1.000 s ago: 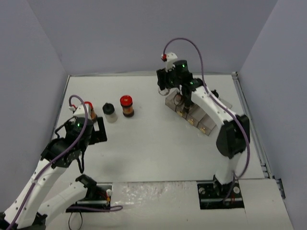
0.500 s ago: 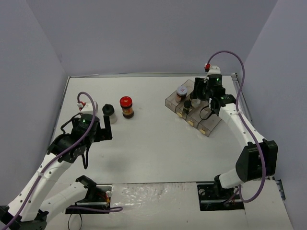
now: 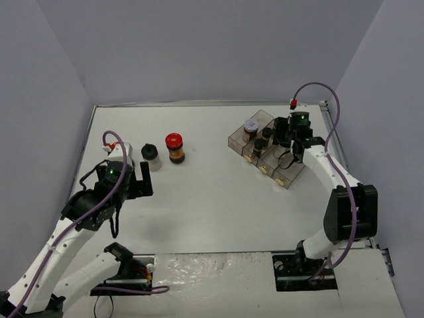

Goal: Organize the condiment bottles

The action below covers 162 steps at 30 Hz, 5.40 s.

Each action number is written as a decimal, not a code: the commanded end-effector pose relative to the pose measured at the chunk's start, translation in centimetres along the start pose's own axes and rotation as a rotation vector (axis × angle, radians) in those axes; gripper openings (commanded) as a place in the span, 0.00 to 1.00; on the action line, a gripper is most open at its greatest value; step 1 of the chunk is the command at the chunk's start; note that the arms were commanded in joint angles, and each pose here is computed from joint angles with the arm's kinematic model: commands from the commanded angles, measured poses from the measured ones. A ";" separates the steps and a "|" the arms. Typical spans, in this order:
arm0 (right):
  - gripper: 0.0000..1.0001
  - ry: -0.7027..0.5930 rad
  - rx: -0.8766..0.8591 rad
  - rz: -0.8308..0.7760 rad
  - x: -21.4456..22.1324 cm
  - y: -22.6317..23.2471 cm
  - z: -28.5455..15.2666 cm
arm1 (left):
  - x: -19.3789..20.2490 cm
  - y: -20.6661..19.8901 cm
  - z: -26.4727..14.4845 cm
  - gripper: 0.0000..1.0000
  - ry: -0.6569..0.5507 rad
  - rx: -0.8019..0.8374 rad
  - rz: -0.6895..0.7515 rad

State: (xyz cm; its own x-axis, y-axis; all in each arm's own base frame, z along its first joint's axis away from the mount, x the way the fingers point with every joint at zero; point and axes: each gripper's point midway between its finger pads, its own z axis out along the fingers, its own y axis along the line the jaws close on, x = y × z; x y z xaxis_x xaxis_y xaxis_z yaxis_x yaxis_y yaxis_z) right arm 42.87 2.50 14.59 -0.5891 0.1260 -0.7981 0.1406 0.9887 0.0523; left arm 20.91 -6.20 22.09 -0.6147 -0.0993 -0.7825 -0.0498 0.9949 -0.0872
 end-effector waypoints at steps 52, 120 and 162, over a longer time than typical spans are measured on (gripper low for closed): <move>1.00 -0.316 -0.147 0.149 -7.2 1.7 -10.1 | -3.7 -2.9 4.7 0.97 -0.034 -0.014 -0.072; 1.00 -0.350 -0.462 0.013 -3.9 4.9 -20.1 | -4.1 -23.7 13.0 0.02 0.104 0.323 0.252; 1.00 -0.123 -0.764 -0.448 2.7 20.0 -16.2 | -3.5 -3.8 0.1 0.97 -0.055 0.053 0.007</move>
State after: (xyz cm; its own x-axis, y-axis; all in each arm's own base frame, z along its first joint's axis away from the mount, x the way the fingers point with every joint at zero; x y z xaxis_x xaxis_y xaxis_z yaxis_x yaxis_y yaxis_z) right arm 29.67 20.97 22.35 -0.4673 -0.2062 -0.8597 -0.6267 0.7631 0.1576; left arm 24.87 -14.07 27.46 -0.5283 -0.0467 -0.8478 0.1421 0.9795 -0.1425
